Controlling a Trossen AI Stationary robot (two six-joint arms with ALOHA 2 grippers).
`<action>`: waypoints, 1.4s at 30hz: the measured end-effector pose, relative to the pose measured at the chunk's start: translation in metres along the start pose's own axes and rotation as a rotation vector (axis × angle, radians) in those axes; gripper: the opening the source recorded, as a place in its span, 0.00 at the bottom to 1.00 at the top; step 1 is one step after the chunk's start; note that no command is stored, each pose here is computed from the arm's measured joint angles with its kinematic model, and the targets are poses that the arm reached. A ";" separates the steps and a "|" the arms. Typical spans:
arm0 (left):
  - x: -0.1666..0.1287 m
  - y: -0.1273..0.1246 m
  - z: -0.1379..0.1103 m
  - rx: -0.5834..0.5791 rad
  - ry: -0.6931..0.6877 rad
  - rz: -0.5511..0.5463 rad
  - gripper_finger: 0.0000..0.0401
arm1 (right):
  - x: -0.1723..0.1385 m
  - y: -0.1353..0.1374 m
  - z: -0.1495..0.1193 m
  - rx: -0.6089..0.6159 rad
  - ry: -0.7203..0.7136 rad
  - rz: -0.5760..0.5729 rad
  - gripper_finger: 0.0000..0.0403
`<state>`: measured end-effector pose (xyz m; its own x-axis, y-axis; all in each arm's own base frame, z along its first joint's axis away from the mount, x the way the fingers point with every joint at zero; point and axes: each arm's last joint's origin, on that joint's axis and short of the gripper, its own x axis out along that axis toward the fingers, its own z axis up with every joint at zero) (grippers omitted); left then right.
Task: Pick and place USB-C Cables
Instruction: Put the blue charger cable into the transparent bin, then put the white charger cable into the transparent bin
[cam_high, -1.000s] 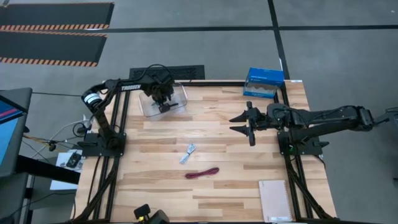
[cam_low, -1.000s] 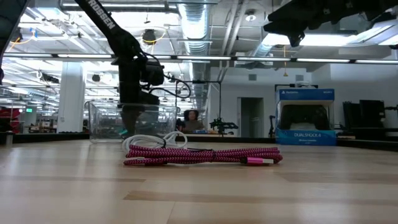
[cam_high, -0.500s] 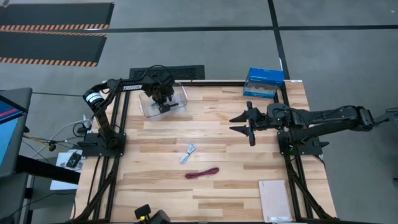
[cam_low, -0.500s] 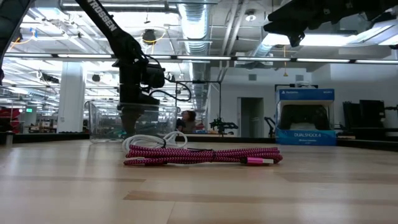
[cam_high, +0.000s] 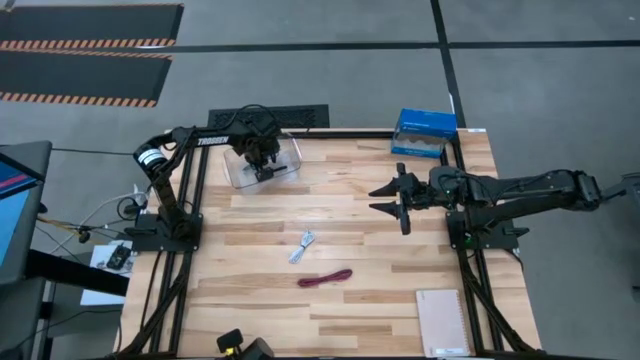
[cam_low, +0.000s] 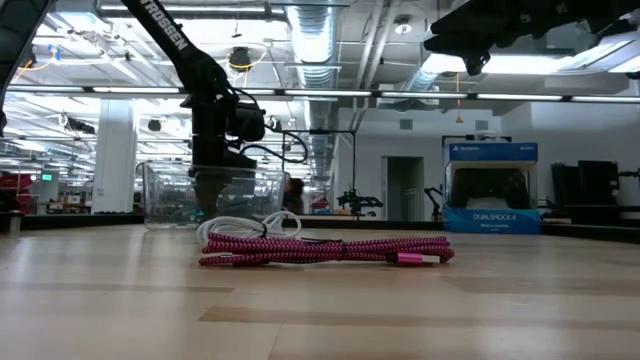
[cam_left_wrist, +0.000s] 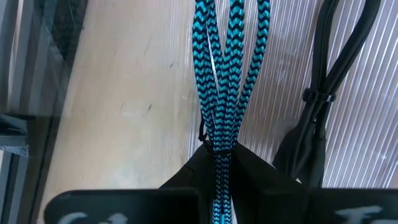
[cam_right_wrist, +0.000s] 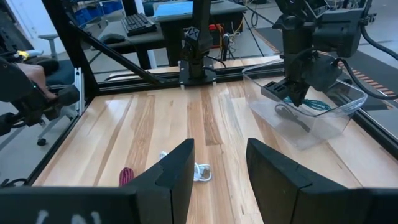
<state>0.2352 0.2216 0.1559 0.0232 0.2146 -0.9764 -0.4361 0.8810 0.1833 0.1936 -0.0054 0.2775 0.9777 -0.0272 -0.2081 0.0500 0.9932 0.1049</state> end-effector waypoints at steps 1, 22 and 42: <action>0.000 0.000 0.000 0.001 0.000 0.000 0.05 | 0.000 0.000 0.000 0.000 0.000 0.001 0.42; -0.003 0.002 0.004 -0.003 -0.001 0.041 0.47 | 0.000 0.000 0.000 0.005 0.001 0.002 0.42; -0.143 0.001 0.031 0.002 -0.190 0.078 0.51 | 0.000 0.000 -0.001 0.076 0.006 0.005 0.42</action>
<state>0.2594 0.2048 0.2994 0.1583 0.3579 -0.9202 -0.4414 0.8593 0.2583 0.1936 -0.0050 0.2770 0.9768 -0.0217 -0.2131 0.0609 0.9819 0.1792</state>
